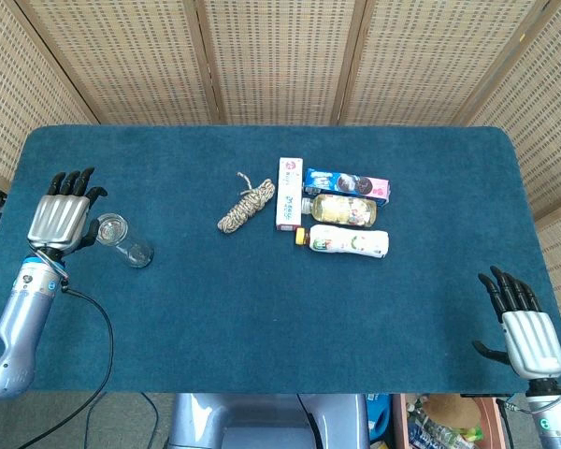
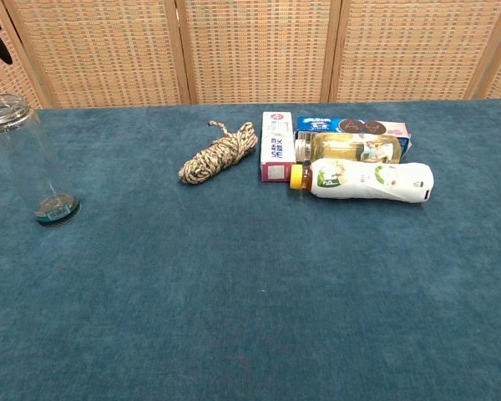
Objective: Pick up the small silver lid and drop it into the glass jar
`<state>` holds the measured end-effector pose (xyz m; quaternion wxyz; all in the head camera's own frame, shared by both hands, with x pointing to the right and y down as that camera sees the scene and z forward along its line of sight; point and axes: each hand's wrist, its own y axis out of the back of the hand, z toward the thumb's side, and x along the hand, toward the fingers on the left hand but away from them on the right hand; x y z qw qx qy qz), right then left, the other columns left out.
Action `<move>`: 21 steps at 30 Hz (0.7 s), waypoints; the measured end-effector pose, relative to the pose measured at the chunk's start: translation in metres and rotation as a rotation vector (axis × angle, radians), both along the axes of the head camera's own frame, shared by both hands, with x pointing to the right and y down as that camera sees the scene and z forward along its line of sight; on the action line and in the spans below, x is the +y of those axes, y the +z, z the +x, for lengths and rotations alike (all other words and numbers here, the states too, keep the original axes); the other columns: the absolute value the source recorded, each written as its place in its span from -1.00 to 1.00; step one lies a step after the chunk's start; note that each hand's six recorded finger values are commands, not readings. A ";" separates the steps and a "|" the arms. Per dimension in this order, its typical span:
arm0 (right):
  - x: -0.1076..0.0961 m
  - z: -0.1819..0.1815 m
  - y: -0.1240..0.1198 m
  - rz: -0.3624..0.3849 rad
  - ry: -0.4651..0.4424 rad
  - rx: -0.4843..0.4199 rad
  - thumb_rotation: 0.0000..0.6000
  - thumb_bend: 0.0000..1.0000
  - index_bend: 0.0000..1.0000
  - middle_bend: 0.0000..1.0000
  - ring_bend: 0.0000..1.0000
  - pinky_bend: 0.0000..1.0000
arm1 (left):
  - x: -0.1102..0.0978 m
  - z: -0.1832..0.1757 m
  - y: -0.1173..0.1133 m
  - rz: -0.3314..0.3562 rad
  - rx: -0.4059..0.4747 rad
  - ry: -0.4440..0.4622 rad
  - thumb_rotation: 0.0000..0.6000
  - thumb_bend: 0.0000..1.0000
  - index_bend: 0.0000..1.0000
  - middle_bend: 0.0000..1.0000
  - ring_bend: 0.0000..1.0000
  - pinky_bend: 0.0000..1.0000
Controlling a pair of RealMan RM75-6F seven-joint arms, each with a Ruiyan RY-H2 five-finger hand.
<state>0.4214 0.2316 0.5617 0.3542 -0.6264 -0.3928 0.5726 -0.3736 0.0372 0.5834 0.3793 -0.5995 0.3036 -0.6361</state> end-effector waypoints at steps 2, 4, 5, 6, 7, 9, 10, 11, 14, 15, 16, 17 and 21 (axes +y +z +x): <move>0.000 0.000 0.000 -0.002 0.000 -0.001 1.00 -0.75 -0.87 -1.00 -1.00 -0.72 | 0.000 0.001 -0.004 0.012 0.024 -0.008 1.00 0.06 -0.73 -1.00 -1.00 -1.00; 0.000 0.000 0.001 -0.004 0.001 -0.001 1.00 -0.76 -0.87 -1.00 -1.00 -0.72 | 0.000 0.003 -0.010 0.029 0.059 -0.017 1.00 -0.10 -0.91 -1.00 -1.00 -1.00; 0.000 0.001 0.001 -0.005 0.002 -0.001 1.00 -0.76 -0.87 -1.00 -1.00 -0.72 | 0.001 0.004 -0.013 0.038 0.077 -0.020 1.00 -0.19 -0.95 -1.00 -1.00 -1.00; 0.000 0.001 0.002 -0.006 0.002 -0.001 1.00 -0.76 -0.87 -1.00 -1.00 -0.72 | 0.003 0.005 -0.018 0.051 0.102 -0.021 1.00 -0.32 -0.99 -1.00 -1.00 -1.00; -0.001 0.001 0.002 -0.005 0.002 -0.001 1.00 -0.76 -0.87 -1.00 -1.00 -0.72 | 0.005 0.007 -0.021 0.062 0.120 -0.021 1.00 -0.44 -1.00 -1.00 -1.00 -1.00; -0.001 0.001 0.002 -0.001 0.001 -0.002 1.00 -0.76 -0.87 -1.00 -1.00 -0.72 | 0.011 0.008 -0.030 0.093 0.157 -0.013 1.00 -0.54 -1.00 -1.00 -1.00 -1.00; -0.001 0.001 0.001 0.001 0.000 -0.002 1.00 -0.76 -0.87 -1.00 -1.00 -0.72 | 0.014 0.009 -0.034 0.108 0.169 -0.007 1.00 -0.58 -1.00 -1.00 -1.00 -1.00; -0.001 0.000 0.001 0.003 -0.001 -0.002 1.00 -0.76 -0.87 -1.00 -1.00 -0.73 | 0.017 0.009 -0.038 0.125 0.180 0.001 1.00 -0.59 -1.00 -1.00 -1.00 -1.00; -0.001 -0.001 0.000 0.014 -0.008 -0.001 1.00 -0.77 -0.87 -1.00 -1.00 -0.76 | 0.034 0.006 -0.050 0.182 0.202 0.032 1.00 -0.66 -1.00 -1.00 -1.00 -1.00; -0.002 -0.002 0.000 0.020 -0.012 -0.002 1.00 -0.77 -0.87 -1.00 -1.00 -0.78 | 0.043 0.004 -0.055 0.205 0.209 0.042 1.00 -0.68 -1.00 -1.00 -1.00 -1.00; -0.002 -0.003 -0.001 0.024 -0.014 -0.002 1.00 -0.78 -0.88 -1.00 -1.00 -0.79 | 0.050 0.001 -0.058 0.223 0.214 0.047 1.00 -0.71 -1.00 -1.00 -1.00 -1.00; -0.002 -0.003 -0.001 0.030 -0.017 -0.002 1.00 -0.79 -0.90 -1.00 -1.00 -0.81 | 0.058 -0.001 -0.061 0.240 0.218 0.051 1.00 -0.72 -1.00 -1.00 -1.00 -1.00; -0.002 -0.007 -0.004 0.058 -0.032 -0.002 1.00 -0.82 -0.97 -1.00 -1.00 -0.88 | 0.100 -0.021 -0.068 0.290 0.202 0.050 1.00 -0.75 -1.00 -1.00 -1.00 -1.00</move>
